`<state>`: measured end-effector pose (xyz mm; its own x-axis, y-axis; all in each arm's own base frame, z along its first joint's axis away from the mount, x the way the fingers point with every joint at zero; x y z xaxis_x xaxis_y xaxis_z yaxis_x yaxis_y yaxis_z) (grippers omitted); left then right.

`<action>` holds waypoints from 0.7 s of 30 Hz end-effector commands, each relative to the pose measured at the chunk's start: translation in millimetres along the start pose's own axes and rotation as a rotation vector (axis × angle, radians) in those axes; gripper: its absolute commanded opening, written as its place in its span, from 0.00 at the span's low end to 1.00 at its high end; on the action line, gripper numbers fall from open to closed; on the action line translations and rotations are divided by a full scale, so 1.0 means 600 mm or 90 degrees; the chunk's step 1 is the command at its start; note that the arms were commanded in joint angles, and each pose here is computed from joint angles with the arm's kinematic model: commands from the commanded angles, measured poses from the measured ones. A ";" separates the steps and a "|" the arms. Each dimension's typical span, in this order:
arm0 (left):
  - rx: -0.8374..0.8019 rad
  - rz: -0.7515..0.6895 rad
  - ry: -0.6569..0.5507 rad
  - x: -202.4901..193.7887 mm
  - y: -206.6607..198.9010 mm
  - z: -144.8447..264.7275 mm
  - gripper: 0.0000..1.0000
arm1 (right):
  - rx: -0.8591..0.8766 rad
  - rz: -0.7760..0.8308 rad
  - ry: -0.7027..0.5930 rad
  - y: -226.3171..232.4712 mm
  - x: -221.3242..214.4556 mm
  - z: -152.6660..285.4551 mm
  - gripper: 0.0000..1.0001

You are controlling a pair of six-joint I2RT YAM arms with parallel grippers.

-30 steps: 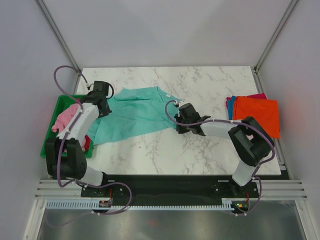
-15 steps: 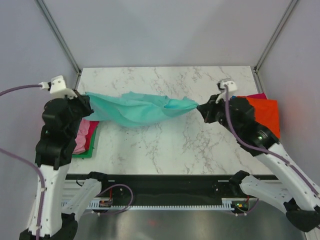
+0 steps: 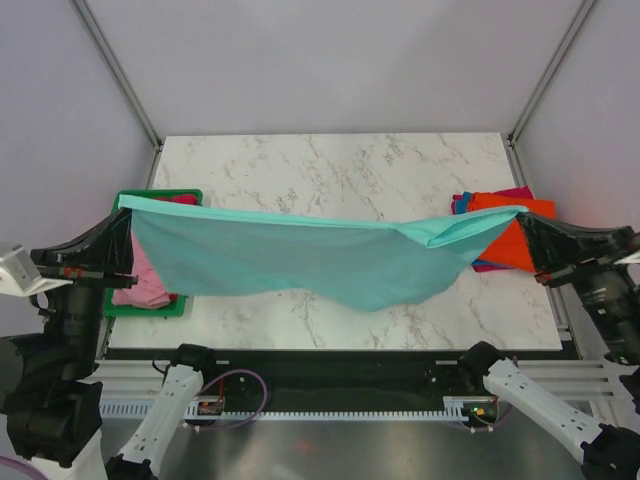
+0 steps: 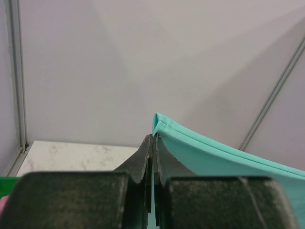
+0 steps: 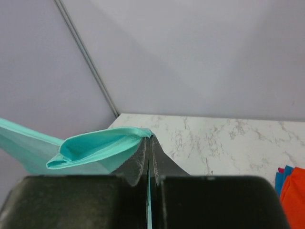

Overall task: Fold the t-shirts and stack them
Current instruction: Flatten the tshirt out

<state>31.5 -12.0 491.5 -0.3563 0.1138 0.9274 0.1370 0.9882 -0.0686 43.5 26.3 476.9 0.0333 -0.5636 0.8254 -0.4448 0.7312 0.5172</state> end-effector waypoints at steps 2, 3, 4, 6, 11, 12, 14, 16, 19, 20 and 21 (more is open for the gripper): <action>-0.036 -0.020 -0.083 0.038 -0.006 -0.006 0.02 | -0.023 0.052 -0.054 0.013 0.062 0.013 0.00; -0.057 -0.023 -0.064 0.029 -0.011 -0.023 0.02 | -0.026 0.055 -0.079 0.018 0.080 0.018 0.00; -0.057 -0.025 -0.056 0.026 -0.011 -0.032 0.02 | -0.031 0.060 -0.089 0.021 0.088 0.014 0.00; -0.046 -0.022 -0.040 0.017 -0.011 -0.056 0.02 | -0.074 0.093 -0.087 0.021 0.094 -0.020 0.00; 0.022 -0.028 0.119 -0.056 -0.002 -0.187 0.02 | -0.263 0.215 0.022 0.006 0.054 -0.184 0.00; 0.014 -0.035 0.157 -0.082 -0.003 -0.214 0.02 | -0.290 0.245 0.044 -0.002 0.038 -0.214 0.00; 0.019 -0.050 0.269 -0.168 -0.002 -0.285 0.02 | -0.340 0.288 0.124 -0.024 -0.032 -0.305 0.00; 0.047 -0.065 0.353 -0.235 0.007 -0.318 0.02 | -0.385 0.304 0.193 -0.075 -0.079 -0.369 0.00; 0.084 -0.072 0.515 -0.380 0.025 -0.378 0.02 | -0.437 0.249 0.295 -0.193 -0.170 -0.476 0.00; 0.095 -0.061 0.548 -0.413 0.034 -0.391 0.04 | -0.438 0.231 0.342 -0.239 -0.223 -0.521 0.00; 0.092 -0.058 0.619 -0.487 0.043 -0.420 0.04 | -0.445 0.222 0.358 -0.264 -0.240 -0.542 0.00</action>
<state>338.7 -55.0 371.6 0.3616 -0.0110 0.9323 0.0492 0.9988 -0.0073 356.1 131.6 404.8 0.3565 -0.1135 0.9274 0.0754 0.9929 0.0925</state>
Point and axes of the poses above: each gripper's point midway between its finger pads, its own z axis back along the fingers, its own y axis along the line the jaws close on, x = y × z, the point moved 10 cm from there along z, back along the fingers, and after that the axes turned 12 degrees about -z, right-handed, at the moved point
